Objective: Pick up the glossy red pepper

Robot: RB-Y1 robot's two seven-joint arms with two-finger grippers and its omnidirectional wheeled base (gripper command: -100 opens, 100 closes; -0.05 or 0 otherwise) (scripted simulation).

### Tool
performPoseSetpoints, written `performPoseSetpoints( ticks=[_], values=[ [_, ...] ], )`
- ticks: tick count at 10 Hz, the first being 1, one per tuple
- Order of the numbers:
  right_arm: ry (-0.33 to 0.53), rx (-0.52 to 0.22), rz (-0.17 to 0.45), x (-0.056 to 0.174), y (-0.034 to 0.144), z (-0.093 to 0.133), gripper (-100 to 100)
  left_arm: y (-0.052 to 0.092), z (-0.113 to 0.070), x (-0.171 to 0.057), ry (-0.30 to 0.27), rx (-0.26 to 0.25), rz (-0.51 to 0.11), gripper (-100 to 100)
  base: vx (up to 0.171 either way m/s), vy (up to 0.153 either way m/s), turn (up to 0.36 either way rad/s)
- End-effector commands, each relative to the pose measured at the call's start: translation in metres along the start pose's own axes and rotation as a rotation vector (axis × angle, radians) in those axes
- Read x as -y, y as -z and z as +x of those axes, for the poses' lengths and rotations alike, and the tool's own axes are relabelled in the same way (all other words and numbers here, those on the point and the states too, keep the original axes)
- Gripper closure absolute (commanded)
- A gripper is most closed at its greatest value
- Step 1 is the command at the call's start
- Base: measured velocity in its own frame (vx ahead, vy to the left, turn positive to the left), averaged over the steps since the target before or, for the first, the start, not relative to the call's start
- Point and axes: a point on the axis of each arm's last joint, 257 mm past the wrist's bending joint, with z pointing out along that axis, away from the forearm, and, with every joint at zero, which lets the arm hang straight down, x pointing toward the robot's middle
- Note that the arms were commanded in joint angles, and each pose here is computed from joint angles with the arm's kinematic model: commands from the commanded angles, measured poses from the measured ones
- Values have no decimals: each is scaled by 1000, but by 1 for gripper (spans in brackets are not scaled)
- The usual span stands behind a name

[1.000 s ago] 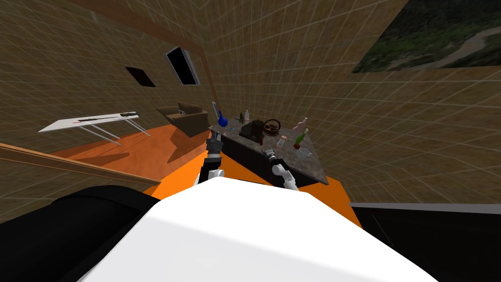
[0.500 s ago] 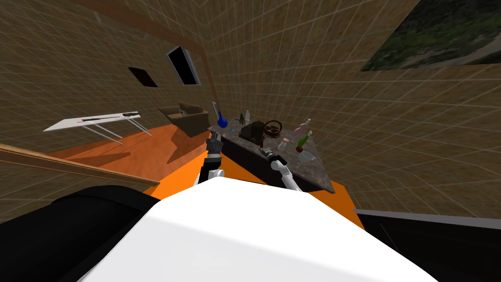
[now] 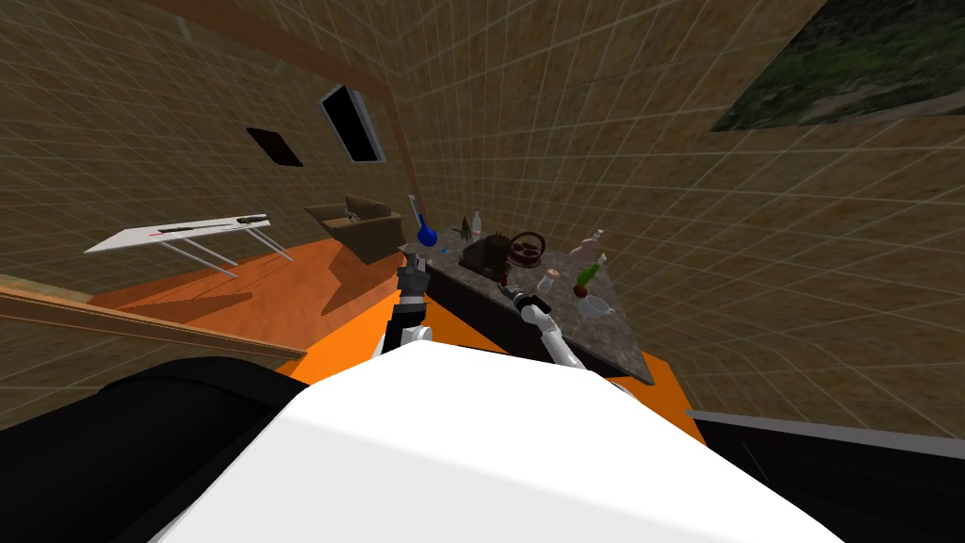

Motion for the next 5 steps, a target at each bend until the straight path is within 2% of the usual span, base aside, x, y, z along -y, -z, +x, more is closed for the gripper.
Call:
performPoseSetpoints(
  ticks=[1, 2, 3, 5],
  values=[
    [-17, 22, 11, 1, -1, -4, -100, 0, 0, 0, 0, 0, 0, 0, 29, 39, -217],
    [5, 21, 12, 1, -1, -4, -100, 0, 0, 0, 0, 0, 0, 0, 38, 58, -92],
    [-33, 38, 25, 3, -1, -7, -100, 0, 0, 0, 0, 0, 0, 0, 50, 53, -154],
    [13, 40, 28, 3, -1, -8, -100, 0, 0, 0, 0, 0, 0, 0, 25, 41, -39]
  ],
)
